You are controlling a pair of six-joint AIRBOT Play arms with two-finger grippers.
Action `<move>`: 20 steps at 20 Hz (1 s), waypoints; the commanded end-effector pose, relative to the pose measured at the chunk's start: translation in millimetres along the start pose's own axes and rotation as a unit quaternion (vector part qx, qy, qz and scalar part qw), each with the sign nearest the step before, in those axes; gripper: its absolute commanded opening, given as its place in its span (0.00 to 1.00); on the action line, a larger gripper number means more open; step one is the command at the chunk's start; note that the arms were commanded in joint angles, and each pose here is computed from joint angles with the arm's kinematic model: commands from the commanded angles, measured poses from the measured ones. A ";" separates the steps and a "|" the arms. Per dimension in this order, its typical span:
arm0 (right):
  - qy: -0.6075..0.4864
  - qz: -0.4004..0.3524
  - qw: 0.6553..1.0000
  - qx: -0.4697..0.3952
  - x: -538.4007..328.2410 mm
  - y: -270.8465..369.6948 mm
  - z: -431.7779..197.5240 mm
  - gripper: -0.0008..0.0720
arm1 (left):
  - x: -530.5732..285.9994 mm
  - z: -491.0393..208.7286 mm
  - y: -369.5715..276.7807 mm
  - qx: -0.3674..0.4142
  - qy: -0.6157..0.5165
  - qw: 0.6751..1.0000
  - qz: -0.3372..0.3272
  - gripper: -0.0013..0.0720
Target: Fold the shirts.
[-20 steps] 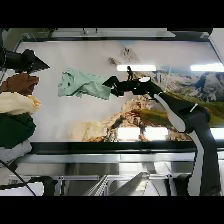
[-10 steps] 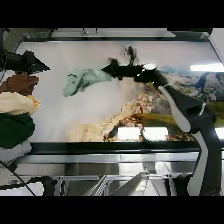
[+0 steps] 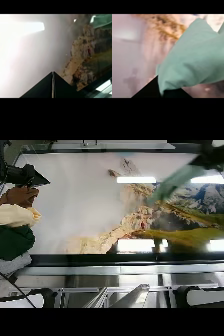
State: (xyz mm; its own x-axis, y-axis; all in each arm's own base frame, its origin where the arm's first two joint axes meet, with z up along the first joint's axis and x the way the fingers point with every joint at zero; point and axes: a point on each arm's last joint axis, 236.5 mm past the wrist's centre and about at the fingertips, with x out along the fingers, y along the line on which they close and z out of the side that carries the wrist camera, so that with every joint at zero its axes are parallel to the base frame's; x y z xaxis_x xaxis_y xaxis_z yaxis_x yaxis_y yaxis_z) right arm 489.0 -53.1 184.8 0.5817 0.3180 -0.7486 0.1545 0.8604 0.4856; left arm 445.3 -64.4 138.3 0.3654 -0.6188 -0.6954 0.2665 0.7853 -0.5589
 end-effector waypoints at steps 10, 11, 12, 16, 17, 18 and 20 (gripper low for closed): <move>0.079 -0.232 0.875 0.418 -143.6 -372.6 -196.0 0.03 | 0.0 -1.0 -0.1 0.000 0.002 1.000 0.000 0.04; 0.092 -0.220 0.866 0.439 -145.4 -380.7 -224.4 0.03 | 0.0 -1.0 -0.1 -0.001 0.002 1.000 0.000 0.04; 0.095 -0.214 0.852 0.469 -148.0 -388.2 -248.4 0.03 | 0.2 -0.9 -0.1 0.000 0.002 1.000 -0.001 0.04; 0.099 -0.189 0.838 0.502 -156.9 -409.5 -320.6 0.03 | 0.2 -0.8 -0.3 0.000 0.002 1.000 -0.001 0.04; 0.093 -0.188 0.834 0.510 -158.3 -414.8 -333.6 0.04 | 0.2 -0.8 -0.2 -0.001 0.002 1.000 -0.001 0.04; 0.089 -0.186 0.834 0.512 -158.4 -418.3 -343.9 0.04 | 0.3 -0.6 -0.1 -0.001 0.001 1.000 -0.001 0.04; 0.084 -0.188 0.839 0.504 -156.1 -424.7 -356.5 0.04 | 1.6 -1.0 0.8 -0.002 0.003 1.000 -0.002 0.04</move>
State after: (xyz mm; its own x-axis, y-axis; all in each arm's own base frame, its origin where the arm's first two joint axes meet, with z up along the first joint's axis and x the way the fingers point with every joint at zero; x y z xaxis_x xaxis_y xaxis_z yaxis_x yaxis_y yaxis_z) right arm 73.0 -329.7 -47.2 0.2206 0.2323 -0.9473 0.9511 0.1639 0.2617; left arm 444.7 -64.7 137.8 0.3614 -0.6205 -0.6959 0.2651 0.7840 -0.5614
